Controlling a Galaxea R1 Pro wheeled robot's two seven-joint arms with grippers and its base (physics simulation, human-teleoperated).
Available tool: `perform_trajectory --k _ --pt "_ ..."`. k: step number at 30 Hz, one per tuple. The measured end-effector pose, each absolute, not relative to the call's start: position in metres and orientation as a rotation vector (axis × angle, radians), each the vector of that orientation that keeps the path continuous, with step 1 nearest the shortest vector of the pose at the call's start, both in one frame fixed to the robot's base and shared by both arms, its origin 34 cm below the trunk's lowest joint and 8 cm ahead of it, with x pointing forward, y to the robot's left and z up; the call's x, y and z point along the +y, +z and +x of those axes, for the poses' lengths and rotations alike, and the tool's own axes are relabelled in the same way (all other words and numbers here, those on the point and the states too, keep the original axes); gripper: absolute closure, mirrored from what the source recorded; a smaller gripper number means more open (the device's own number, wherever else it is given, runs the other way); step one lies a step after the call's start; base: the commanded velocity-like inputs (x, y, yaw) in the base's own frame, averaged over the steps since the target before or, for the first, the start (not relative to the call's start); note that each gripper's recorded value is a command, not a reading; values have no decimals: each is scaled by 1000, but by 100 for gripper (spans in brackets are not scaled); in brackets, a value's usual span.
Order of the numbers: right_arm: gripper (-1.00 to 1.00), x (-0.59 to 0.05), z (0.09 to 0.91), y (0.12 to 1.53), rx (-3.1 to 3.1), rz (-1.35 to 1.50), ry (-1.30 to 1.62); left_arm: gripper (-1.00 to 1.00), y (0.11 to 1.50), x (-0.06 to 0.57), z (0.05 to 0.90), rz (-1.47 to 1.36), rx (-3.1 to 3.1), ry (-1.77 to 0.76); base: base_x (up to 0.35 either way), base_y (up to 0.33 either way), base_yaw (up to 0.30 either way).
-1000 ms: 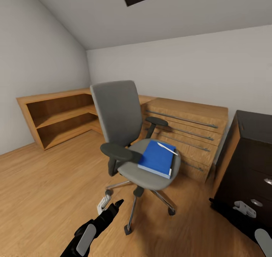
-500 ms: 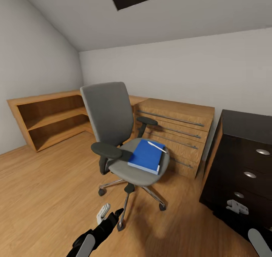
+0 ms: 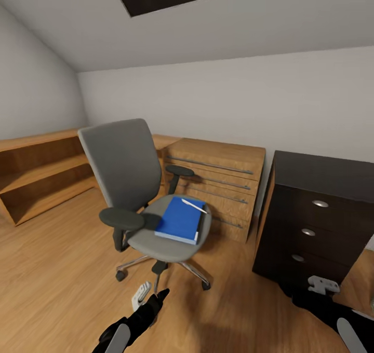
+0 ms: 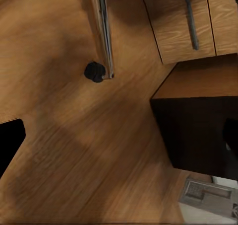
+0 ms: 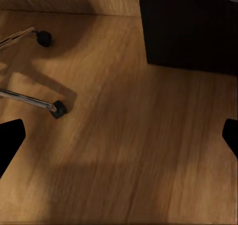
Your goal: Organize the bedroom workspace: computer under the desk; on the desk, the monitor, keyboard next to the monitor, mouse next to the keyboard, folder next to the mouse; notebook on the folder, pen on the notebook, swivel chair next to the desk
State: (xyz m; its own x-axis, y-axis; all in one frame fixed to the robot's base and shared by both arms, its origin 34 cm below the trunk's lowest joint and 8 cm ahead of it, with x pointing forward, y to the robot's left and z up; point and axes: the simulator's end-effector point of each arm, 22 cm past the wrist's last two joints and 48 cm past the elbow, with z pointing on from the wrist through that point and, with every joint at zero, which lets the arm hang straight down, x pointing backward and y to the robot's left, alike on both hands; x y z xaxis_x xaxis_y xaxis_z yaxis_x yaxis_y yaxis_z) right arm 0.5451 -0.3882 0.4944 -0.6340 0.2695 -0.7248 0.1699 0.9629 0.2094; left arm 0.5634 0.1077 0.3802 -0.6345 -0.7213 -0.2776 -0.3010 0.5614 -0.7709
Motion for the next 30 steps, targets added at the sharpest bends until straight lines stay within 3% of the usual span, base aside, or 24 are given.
perform_trajectory --k 18,30 --pt "-100 -379 555 564 2242 242 152 -100 427 46 561 -524 2351 -892 0 0 -284" --pt "-100 -376 568 615 2188 218 150 -100 461 35 566 -484 2345 -927 0 0 -287"
